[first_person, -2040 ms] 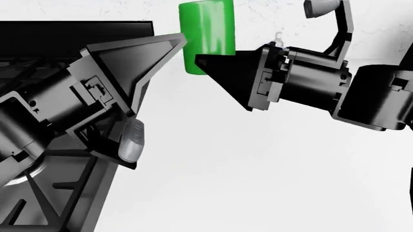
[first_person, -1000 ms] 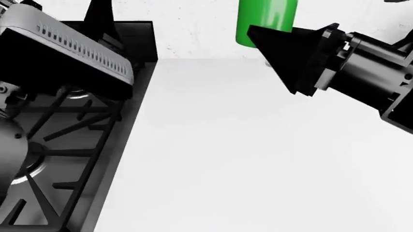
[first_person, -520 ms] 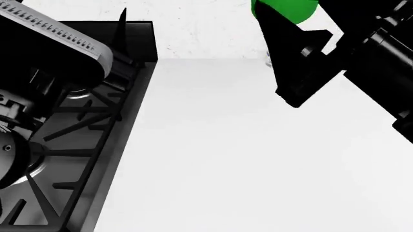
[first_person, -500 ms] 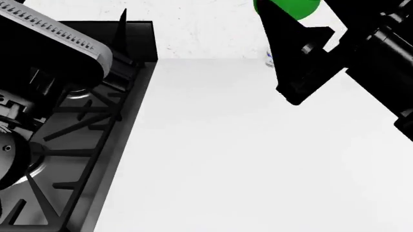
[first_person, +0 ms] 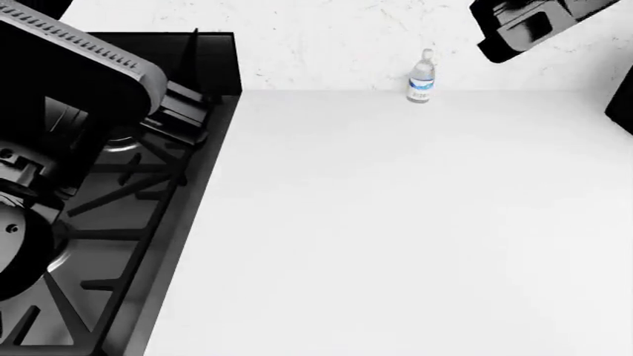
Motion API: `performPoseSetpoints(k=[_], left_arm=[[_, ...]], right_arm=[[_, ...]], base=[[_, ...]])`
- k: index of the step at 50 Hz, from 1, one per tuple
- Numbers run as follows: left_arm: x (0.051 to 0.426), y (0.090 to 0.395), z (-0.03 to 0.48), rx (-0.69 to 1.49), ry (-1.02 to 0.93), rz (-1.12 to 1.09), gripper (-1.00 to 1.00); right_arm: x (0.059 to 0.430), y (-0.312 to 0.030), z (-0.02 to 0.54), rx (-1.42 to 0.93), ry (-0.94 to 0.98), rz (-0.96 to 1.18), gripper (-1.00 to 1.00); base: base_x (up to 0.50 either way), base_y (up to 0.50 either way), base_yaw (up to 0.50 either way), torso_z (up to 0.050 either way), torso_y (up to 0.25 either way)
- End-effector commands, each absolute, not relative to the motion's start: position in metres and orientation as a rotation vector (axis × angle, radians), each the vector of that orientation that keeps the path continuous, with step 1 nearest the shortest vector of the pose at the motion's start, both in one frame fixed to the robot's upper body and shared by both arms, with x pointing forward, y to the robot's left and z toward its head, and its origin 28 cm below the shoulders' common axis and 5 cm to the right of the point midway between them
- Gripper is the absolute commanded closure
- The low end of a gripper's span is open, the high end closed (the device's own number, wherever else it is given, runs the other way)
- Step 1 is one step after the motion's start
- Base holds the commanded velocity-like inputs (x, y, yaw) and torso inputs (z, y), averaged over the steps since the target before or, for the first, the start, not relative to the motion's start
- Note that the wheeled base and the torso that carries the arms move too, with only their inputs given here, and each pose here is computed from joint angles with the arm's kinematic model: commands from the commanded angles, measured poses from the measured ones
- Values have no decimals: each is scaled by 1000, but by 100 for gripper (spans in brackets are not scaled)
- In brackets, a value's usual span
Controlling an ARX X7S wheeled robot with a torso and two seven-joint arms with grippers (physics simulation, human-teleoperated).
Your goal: A wet mug is on the counter and needs to be dried. Pick it up and place it upside down in the open cabinet.
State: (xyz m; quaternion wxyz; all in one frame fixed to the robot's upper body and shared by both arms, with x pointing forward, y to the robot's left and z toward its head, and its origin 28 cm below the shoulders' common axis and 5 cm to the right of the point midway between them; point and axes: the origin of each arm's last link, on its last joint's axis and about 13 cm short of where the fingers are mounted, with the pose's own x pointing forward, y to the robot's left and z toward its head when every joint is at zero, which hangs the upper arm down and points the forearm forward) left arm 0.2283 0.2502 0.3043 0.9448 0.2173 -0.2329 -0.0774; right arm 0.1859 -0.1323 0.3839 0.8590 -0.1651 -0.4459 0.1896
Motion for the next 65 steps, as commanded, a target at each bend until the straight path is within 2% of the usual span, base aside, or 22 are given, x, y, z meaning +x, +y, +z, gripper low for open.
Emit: performPoseSetpoints(k=[1, 25, 45, 65], left_arm=[[232, 249, 304, 440, -475, -171, -100], [232, 249, 301, 436, -481, -186, -100], [232, 250, 300, 438, -483, -187, -100], [232, 252, 298, 437, -482, -181, -100]], right_arm=[[175, -125, 441, -318, -1094, 319, 100], [204, -124, 533, -201, -1044, 138, 100], [263, -132, 563, -99, -862, 35, 100], [311, -121, 579, -68, -743, 10, 100]], base=[[0, 0, 0, 0, 0], [0, 0, 0, 0, 0], [0, 0, 0, 0, 0], [0, 0, 0, 0, 0]])
